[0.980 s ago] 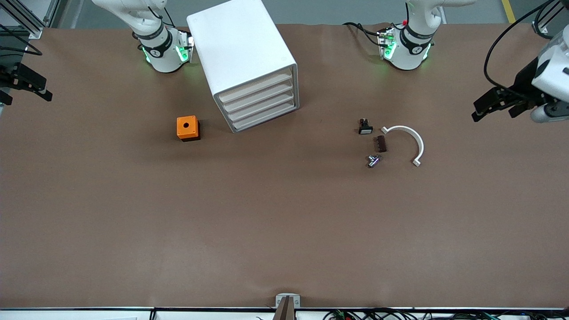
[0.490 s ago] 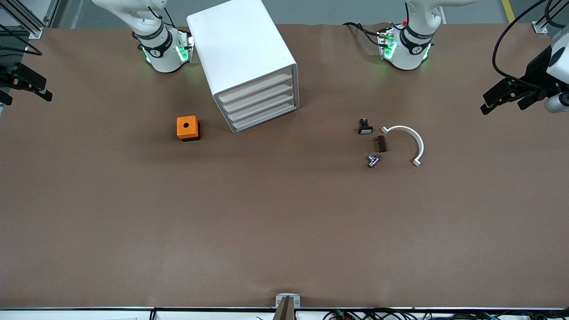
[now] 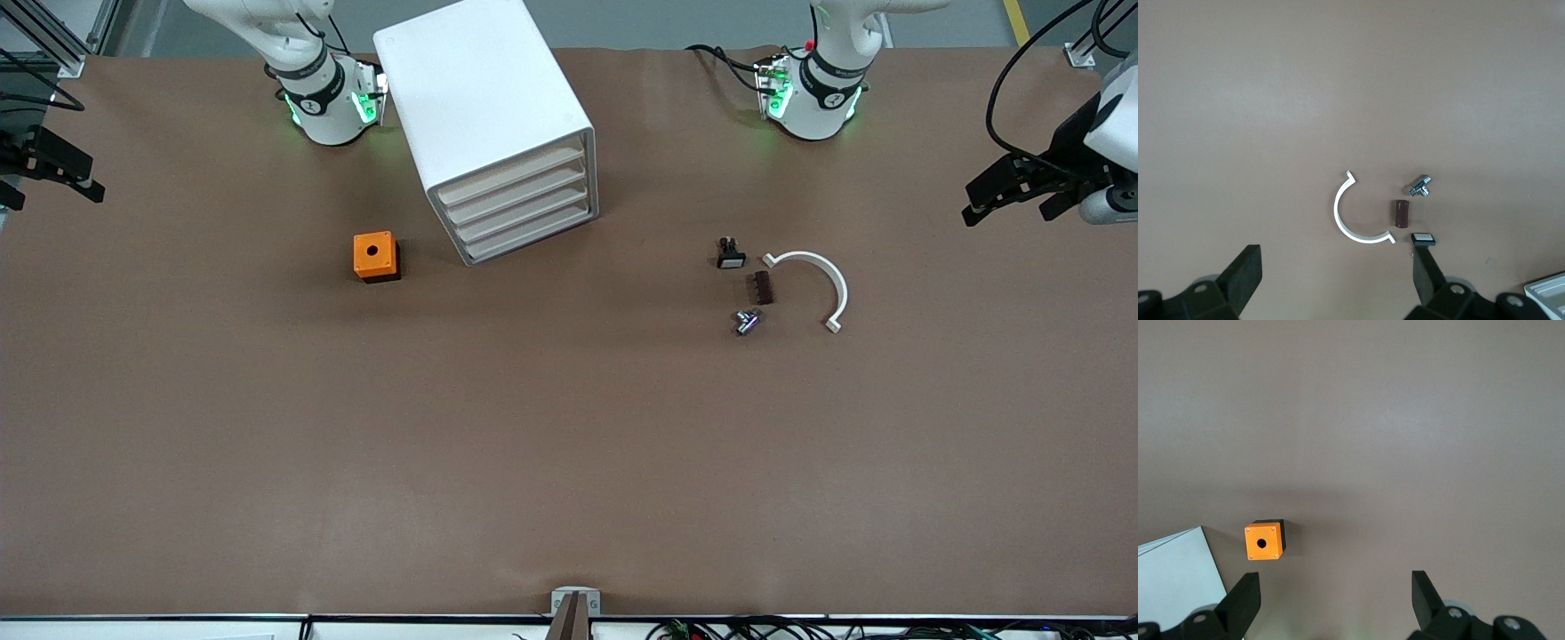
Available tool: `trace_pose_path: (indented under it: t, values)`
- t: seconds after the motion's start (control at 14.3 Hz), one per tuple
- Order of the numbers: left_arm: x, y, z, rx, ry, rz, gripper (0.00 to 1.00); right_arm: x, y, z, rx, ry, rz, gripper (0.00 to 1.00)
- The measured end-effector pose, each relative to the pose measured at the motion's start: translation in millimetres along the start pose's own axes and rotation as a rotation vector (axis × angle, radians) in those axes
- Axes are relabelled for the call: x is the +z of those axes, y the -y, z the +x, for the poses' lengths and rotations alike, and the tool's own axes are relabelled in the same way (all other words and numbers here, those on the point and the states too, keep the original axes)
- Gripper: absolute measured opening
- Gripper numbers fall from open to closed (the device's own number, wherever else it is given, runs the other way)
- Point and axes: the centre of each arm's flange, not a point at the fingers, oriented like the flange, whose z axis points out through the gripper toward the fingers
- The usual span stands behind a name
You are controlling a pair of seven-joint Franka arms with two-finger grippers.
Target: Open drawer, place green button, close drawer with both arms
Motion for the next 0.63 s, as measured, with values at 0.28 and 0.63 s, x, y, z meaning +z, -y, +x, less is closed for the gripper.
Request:
trace_pose_path:
  t: [0.28,0.63]
  values:
    - [-1.9,-1.4,-1.5,0.018,0.006,0.001,1.0,0.0,0.0,0.0,0.0,0.0,0.0,1.0]
    - [-9.8,-9.5,-3.4,0.033,-0.002,0.002,1.0,0.0,0.4,0.1,-0.001,0.0,0.0,1.0]
